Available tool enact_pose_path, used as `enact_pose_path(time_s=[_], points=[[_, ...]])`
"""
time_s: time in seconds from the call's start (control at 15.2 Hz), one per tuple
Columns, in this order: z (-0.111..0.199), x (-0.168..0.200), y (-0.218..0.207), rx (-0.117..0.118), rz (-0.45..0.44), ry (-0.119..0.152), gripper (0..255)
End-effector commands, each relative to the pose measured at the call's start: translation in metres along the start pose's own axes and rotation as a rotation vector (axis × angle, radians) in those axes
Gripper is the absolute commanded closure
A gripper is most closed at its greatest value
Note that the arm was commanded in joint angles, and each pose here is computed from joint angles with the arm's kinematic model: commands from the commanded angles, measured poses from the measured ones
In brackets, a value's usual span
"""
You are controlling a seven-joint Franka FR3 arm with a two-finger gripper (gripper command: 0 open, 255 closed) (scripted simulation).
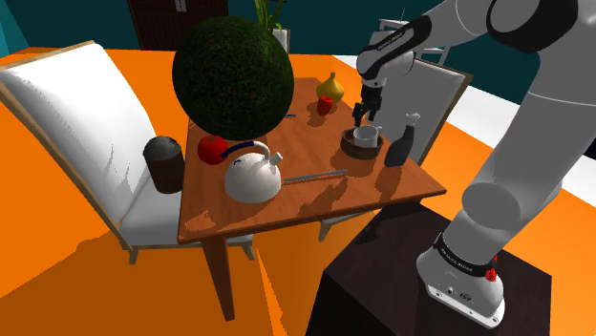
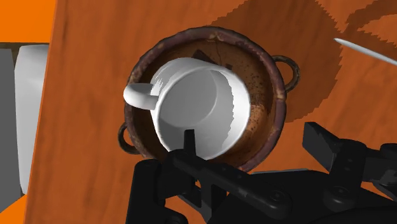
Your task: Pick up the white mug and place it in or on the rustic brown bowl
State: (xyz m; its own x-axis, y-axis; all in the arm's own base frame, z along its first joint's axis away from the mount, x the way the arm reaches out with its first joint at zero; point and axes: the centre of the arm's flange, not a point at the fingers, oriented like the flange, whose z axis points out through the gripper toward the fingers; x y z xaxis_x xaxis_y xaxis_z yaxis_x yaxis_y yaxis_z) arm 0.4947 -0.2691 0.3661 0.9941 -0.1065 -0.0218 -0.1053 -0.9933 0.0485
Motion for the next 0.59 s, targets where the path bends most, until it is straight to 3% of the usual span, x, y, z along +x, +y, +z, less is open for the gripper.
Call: enact_pose_path(time_s=[0.0, 0.53], points=[[-0.024, 0.000, 0.000, 0.000, 0.000, -0.001, 0], [-0.034, 0.000, 0.000, 0.000, 0.000, -0.001, 0]])
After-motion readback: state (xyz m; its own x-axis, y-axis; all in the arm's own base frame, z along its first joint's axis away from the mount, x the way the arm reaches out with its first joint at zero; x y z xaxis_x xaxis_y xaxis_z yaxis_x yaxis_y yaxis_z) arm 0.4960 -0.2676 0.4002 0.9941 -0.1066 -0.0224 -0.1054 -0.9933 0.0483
